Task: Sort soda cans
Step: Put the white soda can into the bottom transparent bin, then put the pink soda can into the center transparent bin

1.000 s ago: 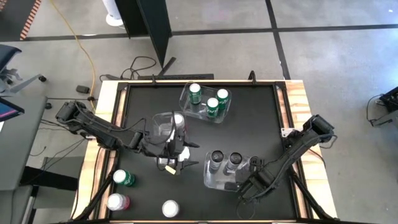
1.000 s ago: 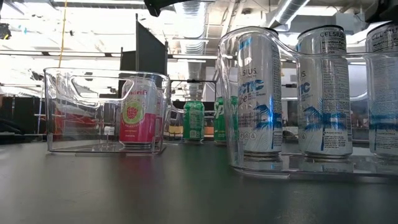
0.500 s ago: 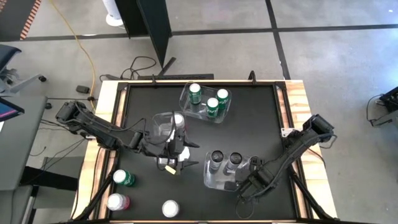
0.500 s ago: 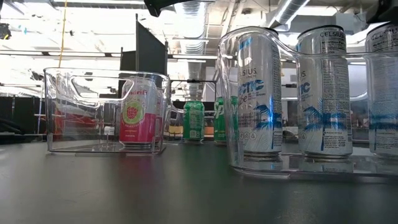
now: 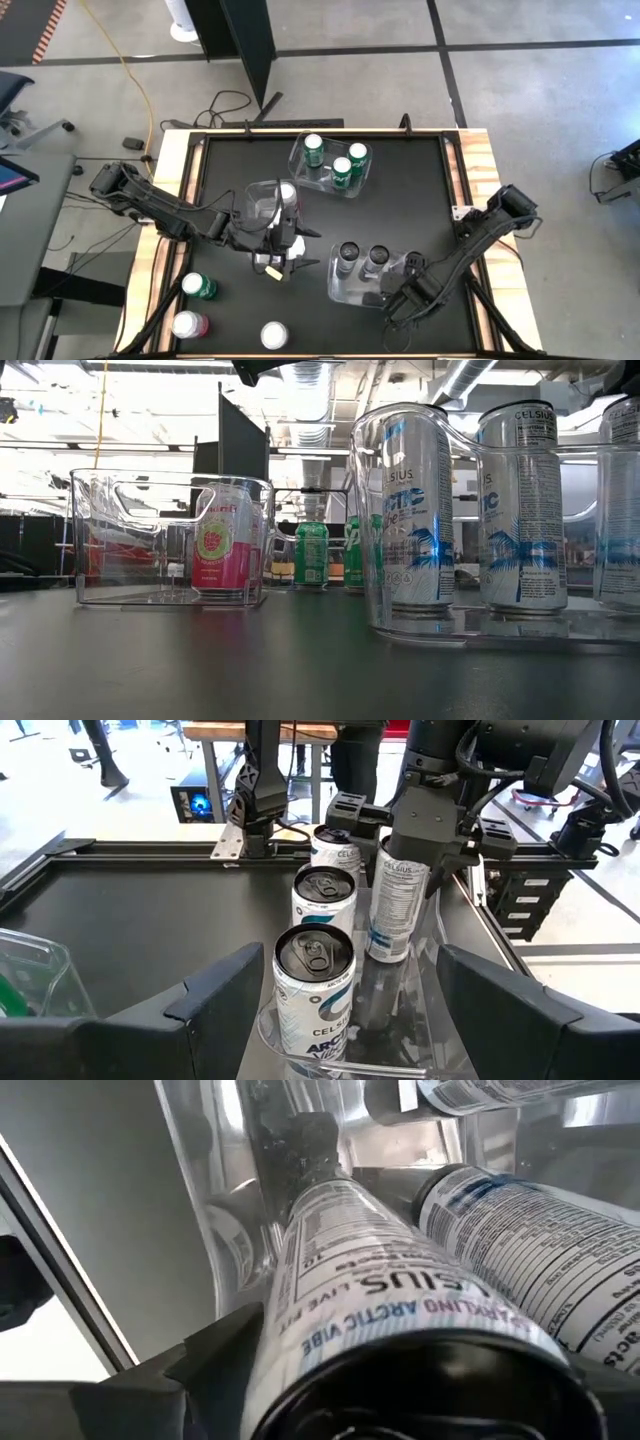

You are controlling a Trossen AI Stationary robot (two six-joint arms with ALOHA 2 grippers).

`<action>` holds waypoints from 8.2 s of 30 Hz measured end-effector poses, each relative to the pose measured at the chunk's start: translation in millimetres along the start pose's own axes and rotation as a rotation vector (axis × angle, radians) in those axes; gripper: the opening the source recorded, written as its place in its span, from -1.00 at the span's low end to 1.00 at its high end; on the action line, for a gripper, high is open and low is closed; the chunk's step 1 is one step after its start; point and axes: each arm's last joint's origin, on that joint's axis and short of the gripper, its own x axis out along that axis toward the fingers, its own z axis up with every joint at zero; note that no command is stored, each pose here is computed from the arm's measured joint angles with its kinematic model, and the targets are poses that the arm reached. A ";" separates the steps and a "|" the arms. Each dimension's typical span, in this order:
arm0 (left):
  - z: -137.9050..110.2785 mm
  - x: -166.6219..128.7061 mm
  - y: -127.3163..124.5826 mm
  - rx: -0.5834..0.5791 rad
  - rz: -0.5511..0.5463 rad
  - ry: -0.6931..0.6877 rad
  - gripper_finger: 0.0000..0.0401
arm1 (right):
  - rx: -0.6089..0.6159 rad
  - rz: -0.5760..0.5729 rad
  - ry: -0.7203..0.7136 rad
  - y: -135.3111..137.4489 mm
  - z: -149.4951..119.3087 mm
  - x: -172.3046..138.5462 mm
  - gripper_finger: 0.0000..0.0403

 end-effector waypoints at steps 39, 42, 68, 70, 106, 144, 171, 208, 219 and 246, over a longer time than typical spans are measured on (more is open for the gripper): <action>-6.8 -19.3 17.1 -0.039 0.087 0.187 0.45 | -0.290 -0.038 -0.428 9.0 5.3 -113.1 0.62; -1.6 -33.4 14.8 -0.079 0.084 0.191 0.45 | -0.308 -0.056 -0.452 8.7 5.9 -115.1 0.62; -39.9 -67.7 -105.6 0.312 -0.411 0.507 0.64 | -0.335 -0.112 -0.671 6.5 35.2 -122.3 0.62; -45.3 -64.8 -108.8 0.289 -0.436 0.541 0.69 | -0.328 -0.109 -0.676 6.0 37.2 -122.5 0.62; -93.9 -20.8 -148.4 0.261 -0.486 0.664 0.82 | -0.302 -0.082 -0.704 7.3 41.4 -123.9 0.62; -113.4 7.8 -150.3 0.126 -0.424 0.648 0.46 | -0.292 -0.070 -0.712 9.1 42.1 -123.7 0.62; 5.8 -100.0 -24.1 -0.052 0.355 0.398 0.46 | -0.332 -0.086 -0.710 9.1 41.8 -123.5 0.62; -97.8 -67.2 106.3 -0.337 0.752 0.579 0.46 | -0.440 -0.097 -0.729 23.3 21.6 -124.2 0.62; -106.9 -67.1 116.1 -0.344 0.772 0.567 0.46 | -0.432 -0.101 -0.729 21.4 24.5 -124.2 0.62; -75.9 -66.2 115.8 -0.331 0.757 0.539 0.84 | -0.431 -0.101 -0.729 21.5 24.4 -124.2 0.62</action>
